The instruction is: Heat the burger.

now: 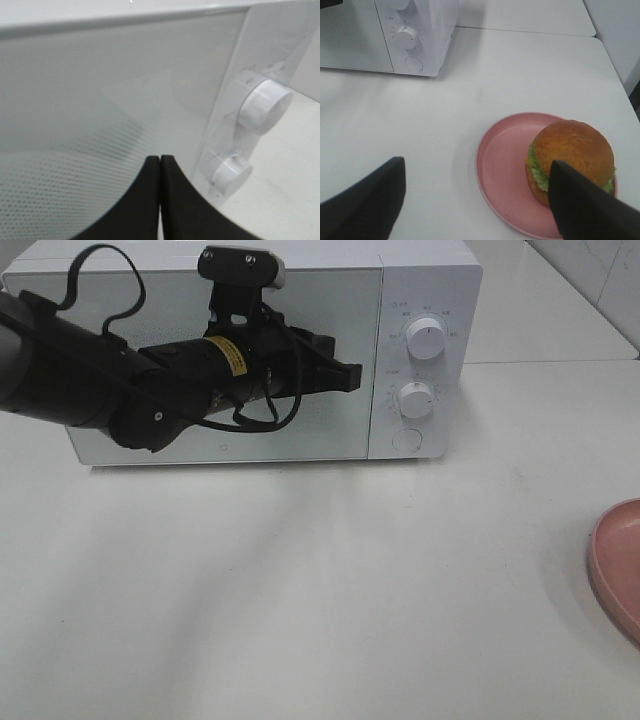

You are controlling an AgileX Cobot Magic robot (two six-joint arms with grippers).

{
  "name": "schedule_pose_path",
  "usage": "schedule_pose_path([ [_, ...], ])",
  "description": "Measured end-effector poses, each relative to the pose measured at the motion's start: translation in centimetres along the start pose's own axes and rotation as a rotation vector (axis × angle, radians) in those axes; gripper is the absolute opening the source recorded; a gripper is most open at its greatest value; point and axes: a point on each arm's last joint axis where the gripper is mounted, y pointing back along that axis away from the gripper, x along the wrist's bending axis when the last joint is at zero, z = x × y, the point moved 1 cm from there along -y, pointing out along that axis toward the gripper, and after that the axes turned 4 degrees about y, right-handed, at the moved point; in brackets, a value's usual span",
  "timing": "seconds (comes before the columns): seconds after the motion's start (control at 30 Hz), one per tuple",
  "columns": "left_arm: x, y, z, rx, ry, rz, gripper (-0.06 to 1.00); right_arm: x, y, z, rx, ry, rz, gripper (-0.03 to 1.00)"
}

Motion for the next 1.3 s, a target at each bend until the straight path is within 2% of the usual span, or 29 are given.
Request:
schedule_pose_path([
  [0.07,-1.6,0.8,0.3,0.070,-0.013,-0.015,0.00,0.0,0.0,0.0,0.000,0.000,0.000,0.76],
  [0.2,-2.9,1.5,0.3,0.149,-0.025,-0.021,0.00,0.0,0.0,0.0,0.000,0.000,0.000,0.76],
  [0.23,-3.9,2.2,0.3,0.217,-0.037,-0.024,0.06,0.0,0.0,0.0,0.000,0.000,0.000,0.76],
  [0.27,-3.9,2.2,0.3,0.217,-0.037,-0.024,0.06,0.0,0.0,0.0,0.000,0.000,0.000,0.76],
  [0.33,-5.3,3.5,0.3,0.317,-0.056,-0.028,0.30,0.0,0.0,0.0,0.000,0.000,0.000,0.76],
  [0.37,-5.3,3.5,0.3,0.317,-0.056,-0.028,0.30,0.0,0.0,0.0,0.000,0.000,0.000,0.76],
  [0.4,-6.2,4.3,0.1,0.377,-0.071,-0.032,0.52,0.0,0.0,0.0,0.000,0.000,0.000,0.76],
  [0.43,-6.2,4.3,0.1,0.377,-0.071,-0.032,0.52,0.0,0.0,0.0,0.000,0.000,0.000,0.76],
  [0.47,-6.5,4.7,0.0,0.404,-0.077,-0.033,0.65,0.0,0.0,0.0,0.000,0.000,0.000,0.76],
  [0.5,-7.3,5.5,-0.3,0.477,-0.092,-0.033,0.85,0.0,0.0,0.0,0.000,0.000,0.000,0.76],
  [0.53,-7.3,5.5,-0.3,0.477,-0.092,-0.033,0.85,0.0,0.0,0.0,0.000,0.000,0.000,0.76],
  [0.57,-7.8,6.3,-0.7,0.551,-0.103,-0.026,0.94,0.0,0.0,0.0,0.000,0.000,0.000,0.76],
  [0.63,-8.1,6.7,-0.8,0.579,-0.106,-0.025,0.95,0.0,0.0,0.0,0.000,0.000,0.000,0.76],
  [0.67,-8.3,7.6,-1.1,0.652,-0.104,-0.012,0.98,0.0,0.0,0.0,0.000,0.000,0.000,0.76],
  [0.7,-8.4,7.9,-1.2,0.682,-0.093,-0.007,0.98,0.0,0.0,0.0,0.000,0.000,0.000,0.76],
  [0.73,-8.4,7.9,-1.2,0.682,-0.093,-0.007,0.98,0.0,0.0,0.0,0.000,0.000,0.000,0.76],
  [0.77,-8.5,8.8,-1.3,0.745,-0.070,0.005,0.99,0.0,0.0,0.0,0.000,0.000,0.000,0.76],
  [0.8,-8.5,8.8,-1.3,0.745,-0.070,0.005,0.99,0.0,0.0,0.0,0.000,0.000,0.000,0.76],
  [0.87,-8.5,10.4,-1.1,0.844,-0.042,0.024,0.99,0.0,0.0,0.0,0.000,0.000,-0.001,0.76],
  [0.9,-8.5,10.4,-1.1,0.844,-0.042,0.024,0.99,0.0,0.0,0.0,0.000,0.000,-0.001,0.76],
  [0.93,-8.5,11.4,-0.8,0.895,-0.035,0.034,0.99,0.0,0.0,0.0,0.000,0.000,-0.001,0.76],
  [1.07,-8.3,12.8,-0.6,0.970,-0.040,0.053,0.99,0.0,0.0,0.0,0.000,0.000,-0.001,0.76],
  [1.1,-8.2,13.7,-0.5,1.021,-0.046,0.066,0.99,0.0,0.0,0.0,0.000,0.000,-0.001,0.76],
  [1.3,-7.6,16.1,0.9,1.072,-0.069,0.118,0.99,0.0,0.0,0.0,0.000,0.000,-0.001,0.76],
])
